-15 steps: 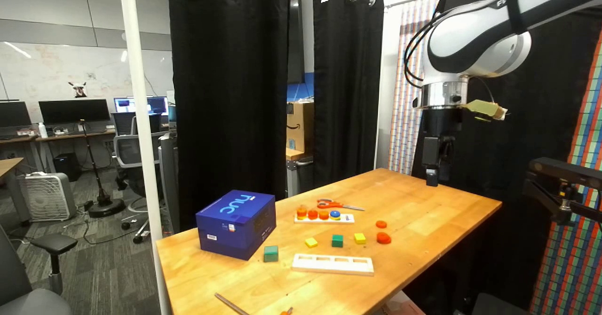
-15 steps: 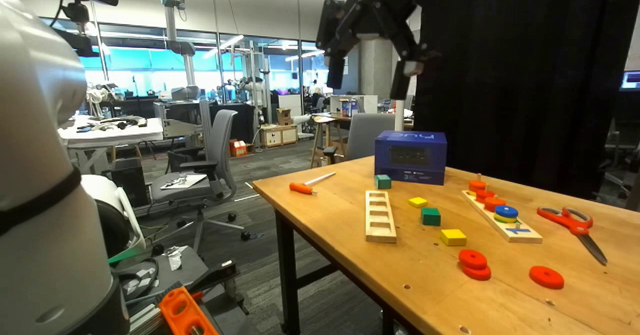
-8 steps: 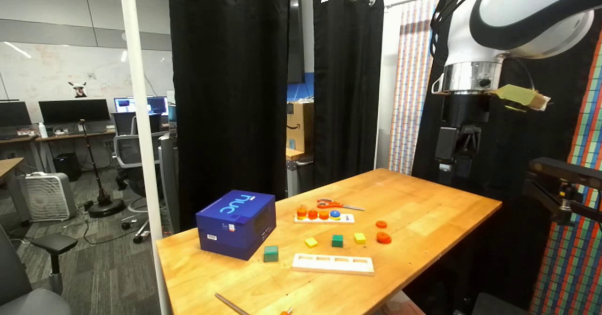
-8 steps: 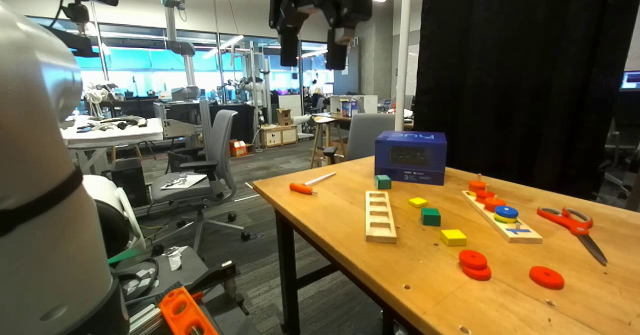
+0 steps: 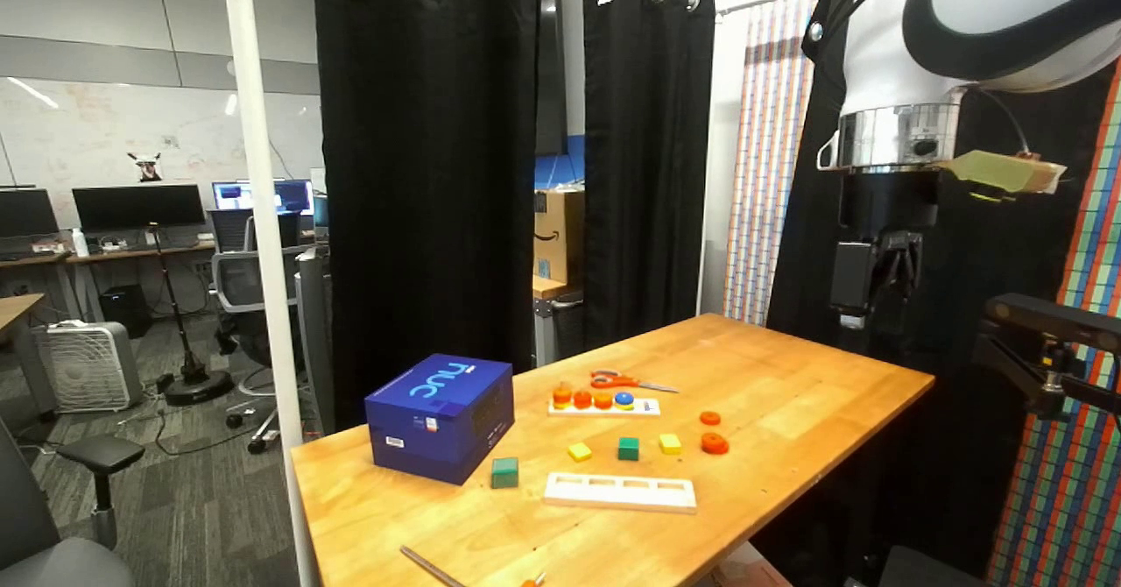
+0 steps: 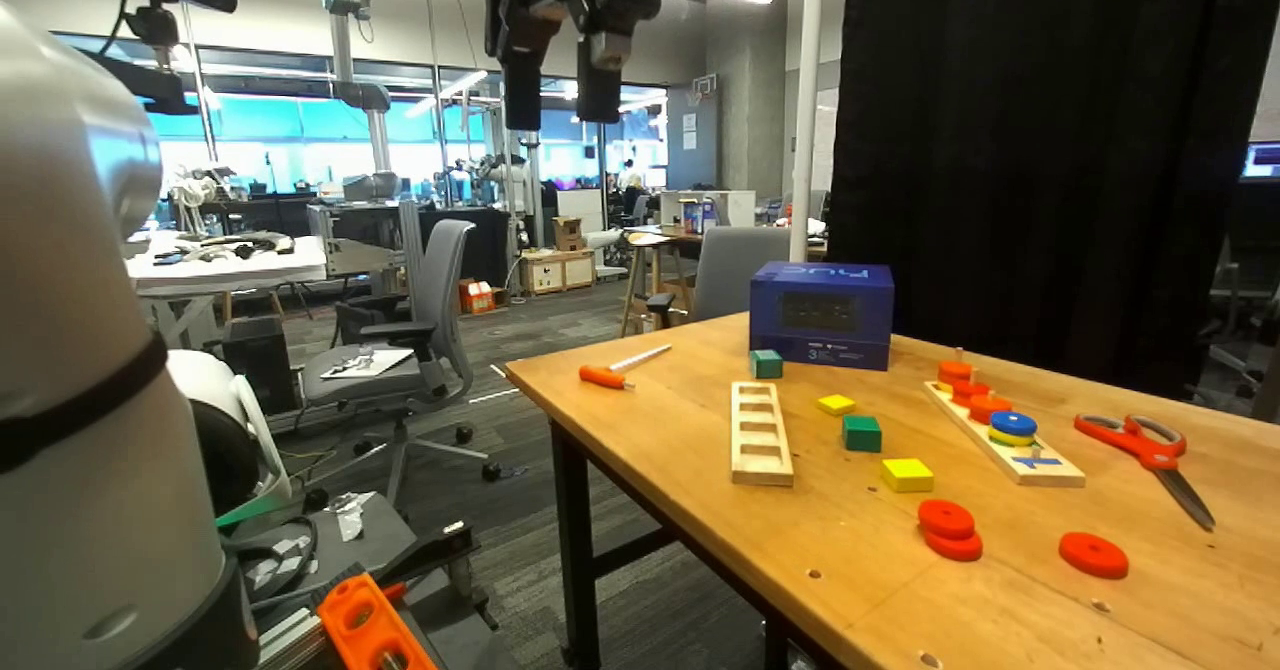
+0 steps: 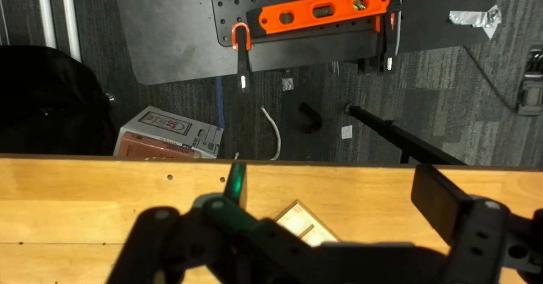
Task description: Remove the orange circle from the wooden object.
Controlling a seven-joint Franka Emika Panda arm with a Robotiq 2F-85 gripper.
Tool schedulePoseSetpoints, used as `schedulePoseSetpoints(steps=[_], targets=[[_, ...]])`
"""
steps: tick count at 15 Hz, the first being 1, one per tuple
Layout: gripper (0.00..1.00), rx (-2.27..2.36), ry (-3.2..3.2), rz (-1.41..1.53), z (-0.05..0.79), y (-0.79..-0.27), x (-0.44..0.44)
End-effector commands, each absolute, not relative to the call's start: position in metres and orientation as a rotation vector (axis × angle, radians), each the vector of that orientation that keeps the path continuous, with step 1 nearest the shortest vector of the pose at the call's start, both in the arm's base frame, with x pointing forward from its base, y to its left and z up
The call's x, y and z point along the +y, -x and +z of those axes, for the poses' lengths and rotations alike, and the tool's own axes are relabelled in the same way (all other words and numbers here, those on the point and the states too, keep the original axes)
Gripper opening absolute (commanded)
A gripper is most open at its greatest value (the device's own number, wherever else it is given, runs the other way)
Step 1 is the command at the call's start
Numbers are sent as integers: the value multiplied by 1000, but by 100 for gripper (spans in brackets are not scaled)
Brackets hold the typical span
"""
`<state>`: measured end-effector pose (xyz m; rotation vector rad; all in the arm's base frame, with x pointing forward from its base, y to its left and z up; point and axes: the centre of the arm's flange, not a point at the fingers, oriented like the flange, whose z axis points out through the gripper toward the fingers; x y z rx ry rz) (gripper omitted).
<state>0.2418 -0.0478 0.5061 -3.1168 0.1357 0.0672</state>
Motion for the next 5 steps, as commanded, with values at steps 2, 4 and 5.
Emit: schedulePoseSetpoints(steps=[2,4,5], targets=[[100,130,3113,74,505,-242,-47],[100,132,3111,78,504,-242,-48],[100,132,3111,79,504,-242,-48]])
